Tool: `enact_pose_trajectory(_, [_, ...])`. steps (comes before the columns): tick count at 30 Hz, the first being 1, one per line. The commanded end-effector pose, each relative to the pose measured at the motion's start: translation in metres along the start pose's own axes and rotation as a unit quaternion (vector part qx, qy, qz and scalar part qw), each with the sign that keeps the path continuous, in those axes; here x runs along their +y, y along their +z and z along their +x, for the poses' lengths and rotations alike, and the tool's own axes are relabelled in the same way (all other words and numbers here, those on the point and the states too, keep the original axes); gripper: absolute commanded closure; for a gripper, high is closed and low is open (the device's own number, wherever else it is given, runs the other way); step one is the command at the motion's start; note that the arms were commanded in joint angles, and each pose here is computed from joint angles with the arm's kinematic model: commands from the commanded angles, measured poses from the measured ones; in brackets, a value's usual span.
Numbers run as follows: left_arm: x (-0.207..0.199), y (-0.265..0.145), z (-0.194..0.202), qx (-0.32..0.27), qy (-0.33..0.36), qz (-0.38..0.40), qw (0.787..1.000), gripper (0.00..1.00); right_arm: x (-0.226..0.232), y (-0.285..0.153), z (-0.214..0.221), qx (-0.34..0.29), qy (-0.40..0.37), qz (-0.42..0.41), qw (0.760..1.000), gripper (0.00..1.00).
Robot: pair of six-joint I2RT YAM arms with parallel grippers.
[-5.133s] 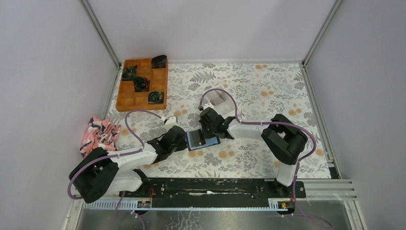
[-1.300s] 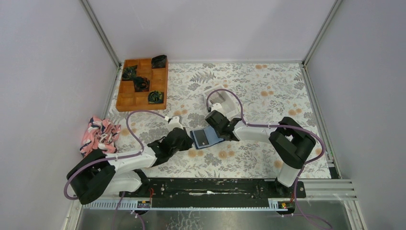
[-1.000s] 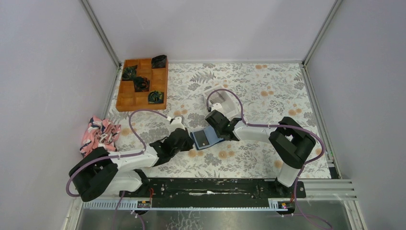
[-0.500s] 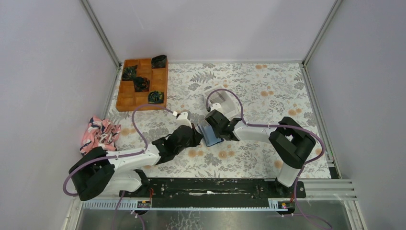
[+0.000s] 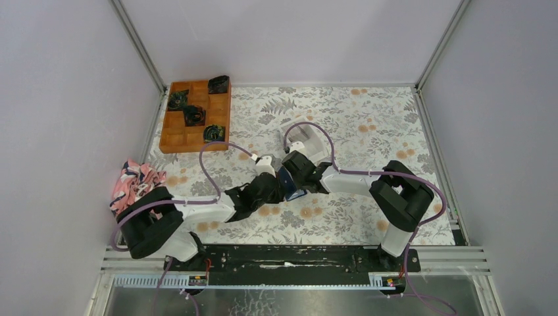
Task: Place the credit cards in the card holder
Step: Close the card holder at the center of the board.
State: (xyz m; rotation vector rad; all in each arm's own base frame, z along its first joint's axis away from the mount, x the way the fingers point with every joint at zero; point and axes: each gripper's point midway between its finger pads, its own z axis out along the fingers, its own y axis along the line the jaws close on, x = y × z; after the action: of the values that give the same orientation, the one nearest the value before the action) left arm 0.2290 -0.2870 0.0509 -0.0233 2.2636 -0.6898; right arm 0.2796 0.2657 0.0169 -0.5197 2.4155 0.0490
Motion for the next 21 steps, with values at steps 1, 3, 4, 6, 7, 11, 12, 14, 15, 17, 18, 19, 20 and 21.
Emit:
enact_pose_trajectory(1, [-0.029,0.009,-0.017,-0.026,0.002,0.039,0.999,1.0,0.017,-0.009,0.014,0.021,0.008,-0.04,0.999,0.92])
enact_pose_trajectory(3, [-0.03,0.012,-0.016,-0.023,0.005,0.037,0.999,1.0,0.016,-0.012,0.013,0.018,0.011,-0.041,0.999,0.92])
enact_pose_trajectory(4, [-0.03,0.014,-0.015,-0.021,0.006,0.035,0.999,1.0,0.015,-0.013,0.013,0.017,0.012,-0.041,0.999,0.92])
enact_pose_trajectory(6, [-0.03,0.017,-0.012,-0.016,0.007,0.034,0.999,1.0,0.013,-0.016,0.012,0.013,0.014,-0.038,0.999,0.92])
enact_pose_trajectory(7, [-0.031,0.018,-0.011,-0.016,0.007,0.035,0.999,1.0,0.012,-0.017,0.012,0.012,0.015,-0.037,0.999,0.92])
enact_pose_trajectory(11, [-0.032,0.021,-0.009,-0.015,0.005,0.032,0.999,1.0,0.009,-0.019,0.014,0.012,0.018,-0.033,0.999,0.9])
enact_pose_trajectory(12, [-0.033,0.022,-0.01,-0.016,0.006,0.031,0.999,1.0,0.008,-0.019,0.015,0.012,0.019,-0.03,0.999,0.9])
enact_pose_trajectory(14, [-0.033,0.022,-0.01,-0.017,0.005,0.027,0.999,1.0,0.005,-0.019,0.018,0.014,0.02,-0.024,0.999,0.88])
enact_pose_trajectory(15, [-0.033,0.023,-0.01,-0.018,0.004,0.027,0.999,1.0,0.004,-0.019,0.021,0.017,0.02,-0.021,0.999,0.87])
enact_pose_trajectory(17, [-0.034,0.023,-0.01,-0.019,0.002,0.027,0.999,1.0,0.0,-0.024,0.019,0.009,0.028,-0.02,0.999,0.86])
enact_pose_trajectory(18, [-0.035,0.024,-0.01,-0.019,0.002,0.027,0.999,1.0,-0.001,-0.025,0.02,0.008,0.03,-0.018,0.999,0.84])
enact_pose_trajectory(19, [-0.037,0.024,-0.01,-0.02,0.002,0.028,0.999,1.0,-0.004,-0.025,0.022,0.008,0.032,-0.013,0.999,0.81])
enact_pose_trajectory(20, [-0.039,0.025,-0.01,-0.021,0.002,0.028,0.999,1.0,-0.006,-0.026,0.023,0.007,0.034,-0.01,0.999,0.78])
enact_pose_trajectory(21, [-0.04,0.025,-0.01,-0.021,0.002,0.026,0.999,1.0,-0.007,-0.027,0.024,0.007,0.036,-0.007,0.999,0.76])
